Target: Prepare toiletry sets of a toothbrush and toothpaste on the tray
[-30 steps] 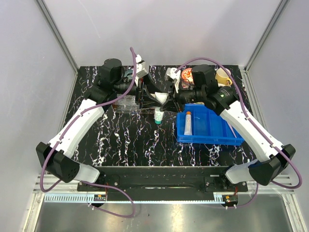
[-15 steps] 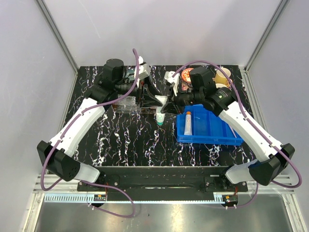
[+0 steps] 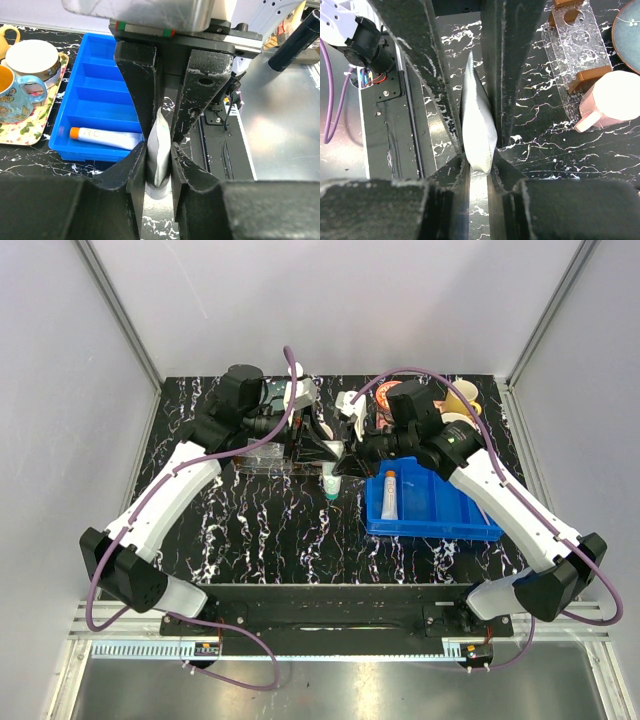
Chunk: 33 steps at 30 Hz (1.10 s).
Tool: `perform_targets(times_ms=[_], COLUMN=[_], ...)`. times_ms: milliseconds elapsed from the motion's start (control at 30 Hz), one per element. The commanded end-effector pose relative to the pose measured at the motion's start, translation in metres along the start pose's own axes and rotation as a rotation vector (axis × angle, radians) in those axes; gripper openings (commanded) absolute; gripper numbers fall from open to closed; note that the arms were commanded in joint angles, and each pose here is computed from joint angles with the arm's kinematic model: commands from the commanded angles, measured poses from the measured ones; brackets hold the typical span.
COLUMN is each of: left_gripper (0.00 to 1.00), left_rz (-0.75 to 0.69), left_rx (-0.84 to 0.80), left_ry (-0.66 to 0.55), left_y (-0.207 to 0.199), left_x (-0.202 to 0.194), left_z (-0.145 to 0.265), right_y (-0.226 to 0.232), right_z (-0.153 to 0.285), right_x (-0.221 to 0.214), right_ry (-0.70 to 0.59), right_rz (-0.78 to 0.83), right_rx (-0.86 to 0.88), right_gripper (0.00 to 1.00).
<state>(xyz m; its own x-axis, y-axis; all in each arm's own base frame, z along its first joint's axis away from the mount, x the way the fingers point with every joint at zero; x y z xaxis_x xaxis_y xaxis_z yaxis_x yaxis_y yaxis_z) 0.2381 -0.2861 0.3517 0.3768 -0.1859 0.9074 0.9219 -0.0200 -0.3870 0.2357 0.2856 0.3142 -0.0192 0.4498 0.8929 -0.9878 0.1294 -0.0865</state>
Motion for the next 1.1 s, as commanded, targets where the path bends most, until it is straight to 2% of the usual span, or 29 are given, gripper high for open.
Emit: perform_targets(times_ms=[0,133,167,333,533,700,833,1000,1067], left_gripper=[0.23,0.1,0.01,0.0,0.0,0.0,0.0,0.0,0.0], left_rz=[-0.09,-0.088,-0.088,-0.09,-0.113,-0.126,-0.117,-0.173,-0.145], left_rx=[-0.004,-0.005,-0.008,-0.003,0.083,0.165,0.239,0.417,0.503], left_ry=[-0.026,-0.02,-0.018,-0.016,-0.03,-0.101,-0.16,-0.274,-0.321], left_y=[-0.01,-0.01,-0.01,-0.011,-0.004,0.007,0.017,0.039,0.055], left_x=[0.019,0.017,0.016,0.014,0.015,0.026,0.027,0.042,0.04], left_z=[0.004,0.004,0.003,0.004,0.014,0.031,0.046,0.078,0.092], right_y=[-0.001,-0.003,-0.003,-0.007,-0.016,-0.024,-0.029,-0.041,-0.047], right_z=[-0.001,0.0,0.001,0.001,0.006,0.007,0.009,0.014,0.014], right_x=[0.004,0.004,0.004,0.0,-0.006,-0.013,-0.017,-0.022,-0.027], right_ry=[-0.004,0.001,0.002,0.023,0.06,0.093,0.106,0.133,0.15], right_rz=[0.04,0.046,0.045,0.043,0.049,0.031,0.033,0.047,0.049], right_rx=[-0.013,-0.027,-0.027,-0.054,-0.128,-0.182,-0.225,-0.308,-0.346], right_gripper=[0.0,0.0,0.0,0.0,0.34,0.58,0.66,0.67,0.67])
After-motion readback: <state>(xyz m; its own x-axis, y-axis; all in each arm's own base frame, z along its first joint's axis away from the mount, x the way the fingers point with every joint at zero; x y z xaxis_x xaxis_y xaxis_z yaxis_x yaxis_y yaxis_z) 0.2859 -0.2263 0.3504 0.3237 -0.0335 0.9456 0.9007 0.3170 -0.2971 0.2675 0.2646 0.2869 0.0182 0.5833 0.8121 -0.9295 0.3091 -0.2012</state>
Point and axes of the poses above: each gripper's point midway between its finger pads, its own z axis back along the fingers, its own y axis along the line the jaws close on, x = y × z, the point moved 2 cm from there along z, back along the fingers, and after that the axes turned 13 degrees about z, right-handed, at the moved point
